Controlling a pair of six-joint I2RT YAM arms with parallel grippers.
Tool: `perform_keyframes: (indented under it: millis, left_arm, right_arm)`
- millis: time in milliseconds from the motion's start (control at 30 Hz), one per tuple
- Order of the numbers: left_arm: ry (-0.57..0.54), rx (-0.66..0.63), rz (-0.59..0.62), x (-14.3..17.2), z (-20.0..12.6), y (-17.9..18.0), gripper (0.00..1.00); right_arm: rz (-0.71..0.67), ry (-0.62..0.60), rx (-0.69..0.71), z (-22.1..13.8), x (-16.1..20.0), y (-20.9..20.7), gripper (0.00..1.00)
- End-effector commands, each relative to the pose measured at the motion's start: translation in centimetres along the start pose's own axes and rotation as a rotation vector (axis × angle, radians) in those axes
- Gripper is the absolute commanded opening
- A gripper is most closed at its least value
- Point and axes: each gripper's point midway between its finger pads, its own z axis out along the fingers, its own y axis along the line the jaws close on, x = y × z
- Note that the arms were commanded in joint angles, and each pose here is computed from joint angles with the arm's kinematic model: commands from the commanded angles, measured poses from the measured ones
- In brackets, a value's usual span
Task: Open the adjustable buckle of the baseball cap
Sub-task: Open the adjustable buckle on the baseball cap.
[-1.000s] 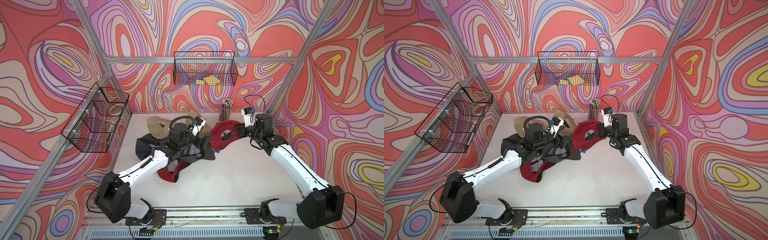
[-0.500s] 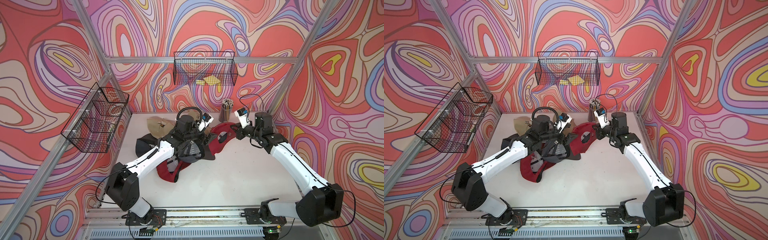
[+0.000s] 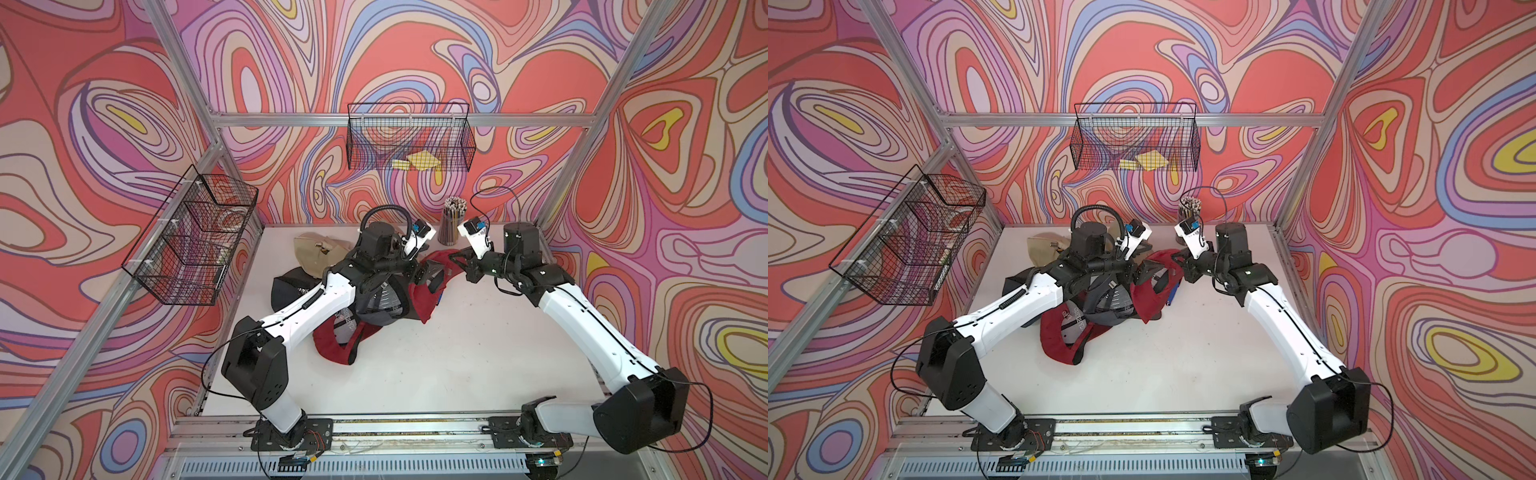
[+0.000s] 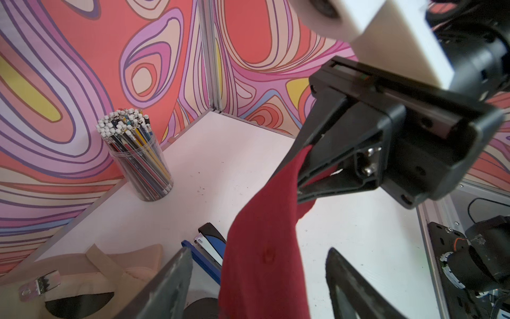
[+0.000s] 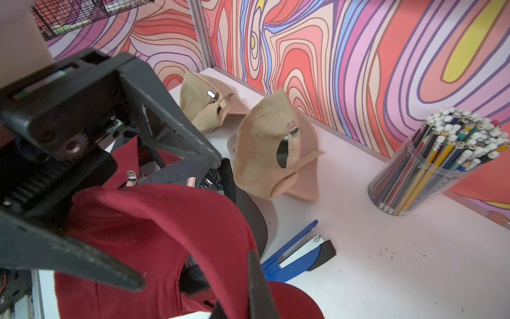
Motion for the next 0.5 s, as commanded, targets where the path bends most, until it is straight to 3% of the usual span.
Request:
perform_keyframes:
  millis: [0,233,467]
  left_arm:
    - [0.034,0.009,0.007,0.4,0.2,-0.4,0.72]
    - [0.038,-0.009,0.007,0.6,0.0,-0.2,0.49]
    - [0.015,-0.06,-0.028,0.4,-0.3,0.5,0.0]
  right_arm:
    - [-0.038,-0.031,-0.01,-0.3,-1.5,0.8,0.0]
    - [-0.058,-0.059,-0.04,-0.5,-2.4,2.0,0.0]
    - [0.004,-0.075,-0.015,-0.4,-2.6,1.8,0.0]
